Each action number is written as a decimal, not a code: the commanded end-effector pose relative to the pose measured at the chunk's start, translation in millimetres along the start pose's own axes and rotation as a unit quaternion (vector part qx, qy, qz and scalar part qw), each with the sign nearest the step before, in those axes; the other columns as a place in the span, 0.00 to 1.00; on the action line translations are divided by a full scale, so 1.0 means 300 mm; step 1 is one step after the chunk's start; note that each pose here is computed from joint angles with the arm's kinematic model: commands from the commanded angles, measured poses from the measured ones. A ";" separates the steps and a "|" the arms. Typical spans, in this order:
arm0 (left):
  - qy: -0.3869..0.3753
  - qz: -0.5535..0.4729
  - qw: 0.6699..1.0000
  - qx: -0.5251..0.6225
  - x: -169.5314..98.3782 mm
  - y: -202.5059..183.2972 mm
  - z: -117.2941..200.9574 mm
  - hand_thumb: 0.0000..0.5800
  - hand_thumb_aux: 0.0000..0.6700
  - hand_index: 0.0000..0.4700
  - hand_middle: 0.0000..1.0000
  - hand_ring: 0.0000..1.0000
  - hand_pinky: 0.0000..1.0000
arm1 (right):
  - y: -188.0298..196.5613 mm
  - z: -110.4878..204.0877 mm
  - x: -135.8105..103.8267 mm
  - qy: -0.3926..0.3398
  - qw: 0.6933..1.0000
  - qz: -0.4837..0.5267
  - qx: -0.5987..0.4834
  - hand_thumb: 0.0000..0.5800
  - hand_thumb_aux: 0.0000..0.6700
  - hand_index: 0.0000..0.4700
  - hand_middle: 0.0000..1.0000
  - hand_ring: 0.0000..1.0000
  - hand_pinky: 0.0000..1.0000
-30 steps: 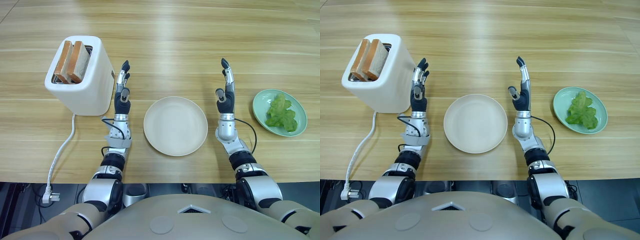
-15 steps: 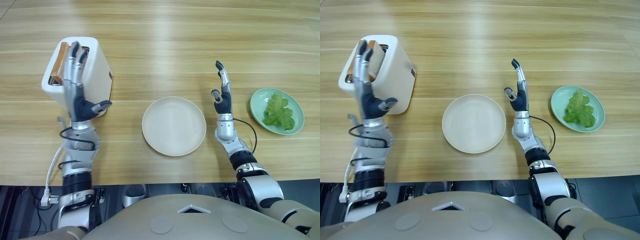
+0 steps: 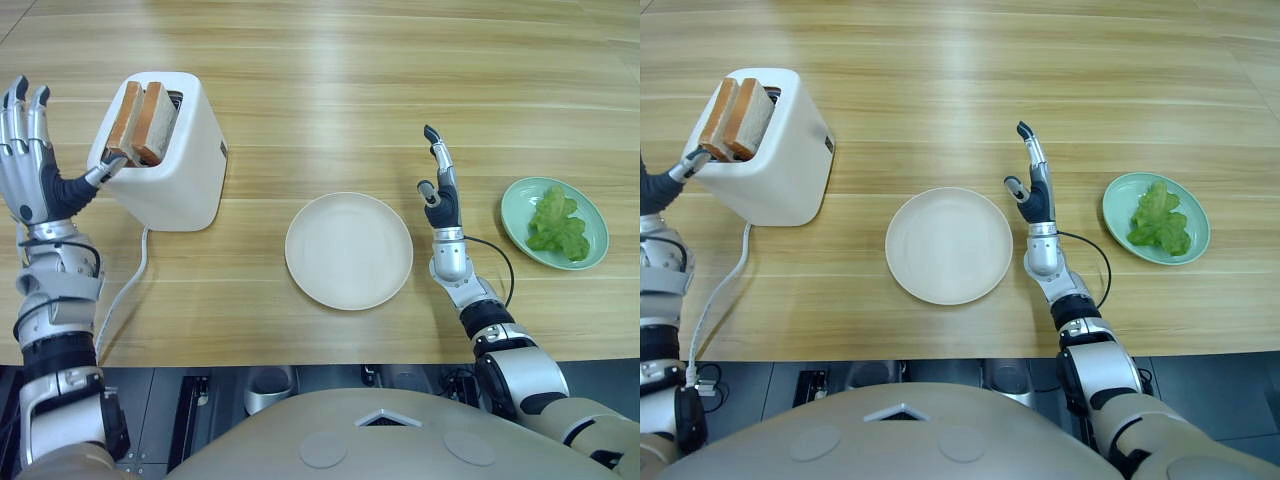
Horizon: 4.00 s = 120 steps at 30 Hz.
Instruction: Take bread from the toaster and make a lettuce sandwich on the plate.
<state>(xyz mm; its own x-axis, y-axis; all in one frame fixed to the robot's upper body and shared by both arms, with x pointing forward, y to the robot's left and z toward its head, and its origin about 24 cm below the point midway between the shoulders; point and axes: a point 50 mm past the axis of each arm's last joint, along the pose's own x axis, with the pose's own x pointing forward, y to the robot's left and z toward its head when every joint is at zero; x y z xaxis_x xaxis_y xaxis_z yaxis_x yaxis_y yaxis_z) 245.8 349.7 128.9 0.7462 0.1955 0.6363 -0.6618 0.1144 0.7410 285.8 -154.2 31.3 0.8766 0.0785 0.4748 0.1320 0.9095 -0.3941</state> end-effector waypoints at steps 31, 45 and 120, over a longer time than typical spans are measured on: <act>-0.013 -0.118 0.993 0.012 0.012 -0.178 0.050 1.00 1.00 0.98 0.00 0.00 0.00 | -0.012 -0.010 -0.006 0.013 1.000 -0.018 0.008 0.00 0.00 0.00 0.00 0.00 0.00; 0.064 0.092 0.987 -0.111 0.088 -0.020 0.023 1.00 1.00 0.98 1.00 1.00 1.00 | -0.008 -0.006 -0.006 0.014 1.000 -0.024 0.014 0.00 0.00 0.00 0.00 0.00 0.00; 0.064 -0.115 0.991 0.033 -0.007 -0.168 0.035 0.00 0.00 0.00 0.00 0.00 0.00 | -0.027 -0.018 -0.039 0.022 0.999 -0.027 0.010 0.00 0.00 0.00 0.00 0.00 0.00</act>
<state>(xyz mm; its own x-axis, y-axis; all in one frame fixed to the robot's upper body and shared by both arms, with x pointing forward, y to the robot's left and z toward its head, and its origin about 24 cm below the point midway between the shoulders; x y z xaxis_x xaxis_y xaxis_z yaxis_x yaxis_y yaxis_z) 276.0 336.1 94.8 0.8416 0.3025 0.4473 -0.4965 0.1074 0.8614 277.7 -161.9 25.0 0.8866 0.0199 0.4621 0.1649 0.9198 -0.3560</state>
